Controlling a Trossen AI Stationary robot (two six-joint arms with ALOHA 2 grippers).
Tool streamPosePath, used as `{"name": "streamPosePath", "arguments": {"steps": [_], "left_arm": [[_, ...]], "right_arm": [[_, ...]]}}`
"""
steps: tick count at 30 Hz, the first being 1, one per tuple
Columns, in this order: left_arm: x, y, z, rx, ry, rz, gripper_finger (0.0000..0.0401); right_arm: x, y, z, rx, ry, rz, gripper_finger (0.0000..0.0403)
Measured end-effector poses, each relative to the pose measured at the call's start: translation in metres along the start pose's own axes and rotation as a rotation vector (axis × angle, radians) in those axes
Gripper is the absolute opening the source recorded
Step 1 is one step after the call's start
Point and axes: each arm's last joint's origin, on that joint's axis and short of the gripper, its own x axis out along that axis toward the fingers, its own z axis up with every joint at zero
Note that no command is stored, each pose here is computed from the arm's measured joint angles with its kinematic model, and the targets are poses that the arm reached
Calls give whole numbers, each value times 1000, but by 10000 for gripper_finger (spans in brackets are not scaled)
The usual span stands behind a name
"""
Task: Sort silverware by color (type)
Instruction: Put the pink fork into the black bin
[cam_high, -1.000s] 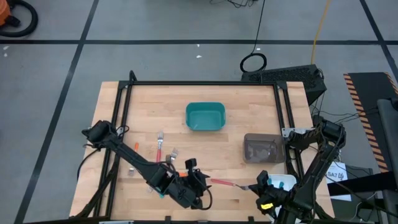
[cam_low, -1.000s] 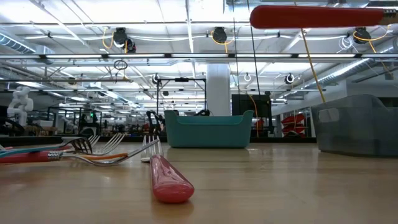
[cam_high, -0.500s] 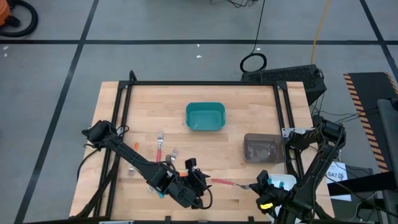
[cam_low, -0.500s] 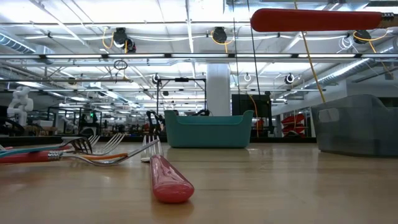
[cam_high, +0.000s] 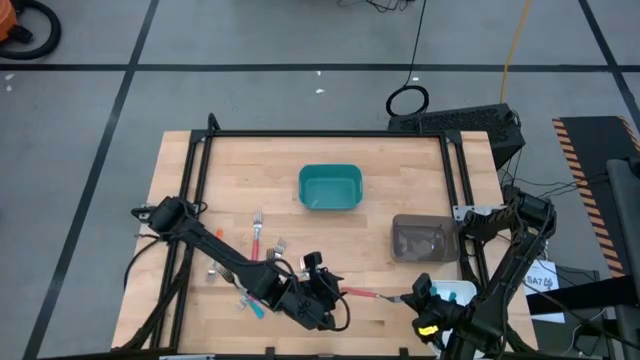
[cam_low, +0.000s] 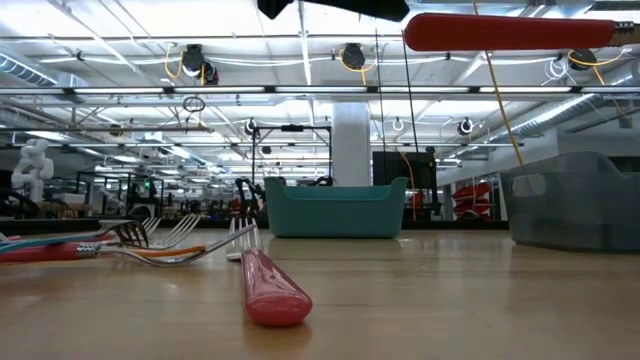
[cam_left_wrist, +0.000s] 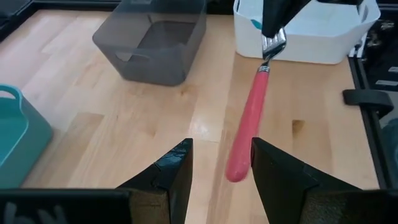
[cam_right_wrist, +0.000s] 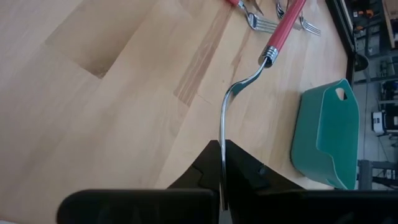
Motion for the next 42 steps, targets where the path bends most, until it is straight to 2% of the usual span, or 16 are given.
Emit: {"name": "streamPosePath", "arguments": {"steps": [5, 11, 15, 19, 25, 42], "left_arm": [[5, -2, -4, 16, 11, 1, 176], [5, -6, -3, 26, -22, -15, 250], [6, -7, 0, -2, -45, -26, 280], [9, -3, 2, -54, -47, -28, 284], [11, -2, 4, -91, -25, -90, 284], [11, -3, 4, -142, -9, -122, 285]], "right_arm": [[0, 0, 0, -45, -1, 0, 3], [0, 0, 1, -82, -5, -3, 3], [2, -1, 2, -91, -9, -6, 3], [2, -1, 4, -115, -25, -16, 3], [3, -2, 7, -152, -51, -46, 3], [3, -4, 7, -208, -60, -91, 3]]}}
